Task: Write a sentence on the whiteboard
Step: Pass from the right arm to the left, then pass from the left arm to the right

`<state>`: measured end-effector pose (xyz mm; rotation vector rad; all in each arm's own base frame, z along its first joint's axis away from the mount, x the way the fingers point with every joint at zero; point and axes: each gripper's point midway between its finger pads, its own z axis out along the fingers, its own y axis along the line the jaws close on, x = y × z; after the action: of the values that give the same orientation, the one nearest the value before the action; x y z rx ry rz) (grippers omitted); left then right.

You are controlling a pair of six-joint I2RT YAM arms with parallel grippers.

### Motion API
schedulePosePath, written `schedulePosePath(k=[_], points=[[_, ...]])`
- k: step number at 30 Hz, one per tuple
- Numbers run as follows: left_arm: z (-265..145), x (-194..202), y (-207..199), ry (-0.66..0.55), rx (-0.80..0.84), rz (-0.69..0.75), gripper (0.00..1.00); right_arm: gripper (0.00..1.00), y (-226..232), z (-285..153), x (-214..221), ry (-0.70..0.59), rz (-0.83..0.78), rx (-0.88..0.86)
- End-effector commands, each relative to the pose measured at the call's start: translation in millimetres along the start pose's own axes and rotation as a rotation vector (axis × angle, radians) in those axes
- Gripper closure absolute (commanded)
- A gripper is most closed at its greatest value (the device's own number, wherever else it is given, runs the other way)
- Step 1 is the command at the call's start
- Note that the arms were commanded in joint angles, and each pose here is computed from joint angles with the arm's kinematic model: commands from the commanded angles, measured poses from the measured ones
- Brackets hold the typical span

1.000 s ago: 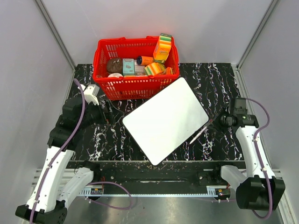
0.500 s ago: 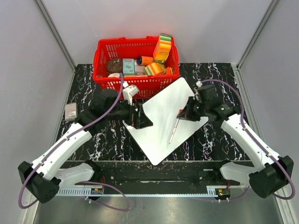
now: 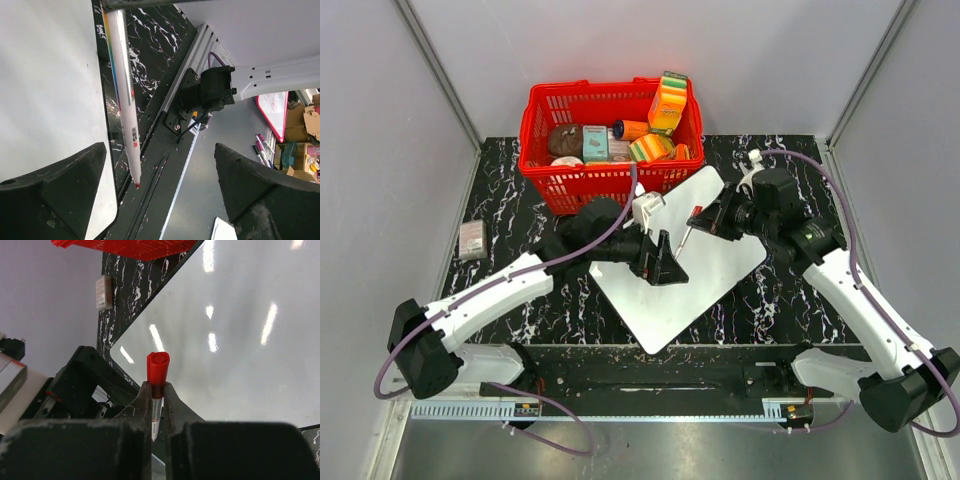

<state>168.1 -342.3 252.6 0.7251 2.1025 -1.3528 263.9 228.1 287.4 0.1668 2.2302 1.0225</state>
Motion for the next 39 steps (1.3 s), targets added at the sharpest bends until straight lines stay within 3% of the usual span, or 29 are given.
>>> schedulePosePath(k=[1,4,7,10,11,14,15,17,18,28,37,39], points=[[11.8,-25.1,-13.3,-0.082,0.039,0.033,0.08,1.00,22.3,-15.6,-12.4,-0.055,0.003,-0.064],[15.7,-26.3,-12.4,-0.087,0.038,0.035,0.19,1.00,21.1,-20.4,-12.1,-0.069,0.001,-0.064],[17.5,-26.8,-11.4,-0.088,0.035,0.037,0.40,1.00,21.5,-23.7,-11.9,-0.077,0.004,-0.067],[18.8,-25.4,-10.5,-0.083,0.034,0.034,0.89,1.00,19.9,-23.9,-11.8,-0.080,0.011,-0.060],[19.8,-24.3,-9.0,-0.081,0.028,0.031,1.00,1.00,19.7,-23.6,-11.7,-0.080,0.011,-0.060],[20.4,-23.0,-10.6,-0.081,0.032,0.037,1.00,0.75,21.6,-22.5,-11.2,-0.072,0.007,-0.069],[20.1,-23.9,-10.7,-0.085,0.031,0.040,1.00,0.49,22.8,-22.3,-11.5,-0.071,0.003,-0.077],[19.6,-24.6,-9.8,-0.088,0.023,0.042,1.00,0.21,28.1,-23.0,-10.4,-0.062,-0.003,-0.103],[19.5,-24.7,-8.9,-0.088,0.018,0.042,1.00,0.01,30.7,-24.7,-10.8,-0.064,-0.005,-0.114],[10.5,-19.2,-2.2,-0.080,-0.034,0.060,1.00,0.00,35.9,-41.7,-5.2,-0.087,-0.038,-0.170],[-9.3,-7.4,-9.7,-0.109,-0.006,0.095,1.00,0.00,60.9,-66.6,23.0,-0.039,-0.256,-0.419],[-16.8,-9.1,-16.9,-0.128,0.013,0.113,1.00,0.00,54.6,-69.2,24.3,-0.045,-0.252,-0.387]])
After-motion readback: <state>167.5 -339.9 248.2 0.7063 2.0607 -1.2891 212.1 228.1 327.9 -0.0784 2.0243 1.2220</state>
